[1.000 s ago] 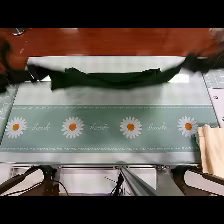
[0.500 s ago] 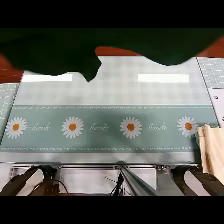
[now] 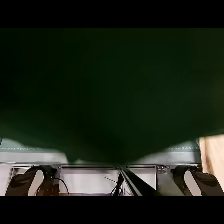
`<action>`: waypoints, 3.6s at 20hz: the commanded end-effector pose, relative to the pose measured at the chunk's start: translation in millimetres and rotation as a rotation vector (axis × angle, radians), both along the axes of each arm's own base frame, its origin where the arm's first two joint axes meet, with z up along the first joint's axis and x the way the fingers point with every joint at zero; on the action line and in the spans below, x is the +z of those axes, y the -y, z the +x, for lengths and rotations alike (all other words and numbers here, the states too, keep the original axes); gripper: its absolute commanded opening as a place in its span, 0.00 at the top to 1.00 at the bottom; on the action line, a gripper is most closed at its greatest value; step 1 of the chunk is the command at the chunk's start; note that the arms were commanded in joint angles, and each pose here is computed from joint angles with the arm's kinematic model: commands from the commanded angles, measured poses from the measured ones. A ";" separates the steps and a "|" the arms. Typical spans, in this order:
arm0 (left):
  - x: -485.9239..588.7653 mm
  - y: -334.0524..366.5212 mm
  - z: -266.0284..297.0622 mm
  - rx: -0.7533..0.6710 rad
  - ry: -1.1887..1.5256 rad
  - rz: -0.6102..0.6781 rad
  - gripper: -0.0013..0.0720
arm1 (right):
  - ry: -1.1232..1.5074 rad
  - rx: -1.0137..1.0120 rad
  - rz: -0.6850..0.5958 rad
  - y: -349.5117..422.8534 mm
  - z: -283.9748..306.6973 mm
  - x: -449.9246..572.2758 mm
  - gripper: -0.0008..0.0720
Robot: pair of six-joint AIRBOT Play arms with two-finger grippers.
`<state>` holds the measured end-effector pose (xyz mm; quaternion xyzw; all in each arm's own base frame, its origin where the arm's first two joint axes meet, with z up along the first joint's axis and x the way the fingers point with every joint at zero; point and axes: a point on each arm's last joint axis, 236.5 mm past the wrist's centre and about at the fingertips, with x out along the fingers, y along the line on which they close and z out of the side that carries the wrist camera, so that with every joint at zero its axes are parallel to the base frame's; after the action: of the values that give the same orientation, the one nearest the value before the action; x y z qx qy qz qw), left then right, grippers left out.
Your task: Fold the shirts.
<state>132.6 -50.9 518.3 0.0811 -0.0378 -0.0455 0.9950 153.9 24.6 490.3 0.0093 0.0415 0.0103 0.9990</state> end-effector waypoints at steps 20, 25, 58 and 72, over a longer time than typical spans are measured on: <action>-455.2 1.1 426.3 -0.020 -0.881 -0.535 0.95 | -0.795 0.184 0.535 25.1 397.8 -437.3 0.95; -521.5 18.1 449.5 -0.006 -1.040 -0.653 0.95 | -0.839 0.176 0.656 26.5 443.2 -473.0 0.95; -562.8 -29.8 214.0 -0.173 -1.830 -0.450 0.02 | -1.395 -0.054 0.420 99.6 254.2 -525.0 0.14; -612.6 -15.7 115.2 -0.029 -1.448 -1.036 0.02 | -1.173 0.101 0.701 -9.8 136.2 -533.5 0.14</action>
<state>251.3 -18.6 -88.8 -0.4161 0.5915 -0.0665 0.6874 292.2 25.4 -45.0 0.3175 0.5821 0.0546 0.7466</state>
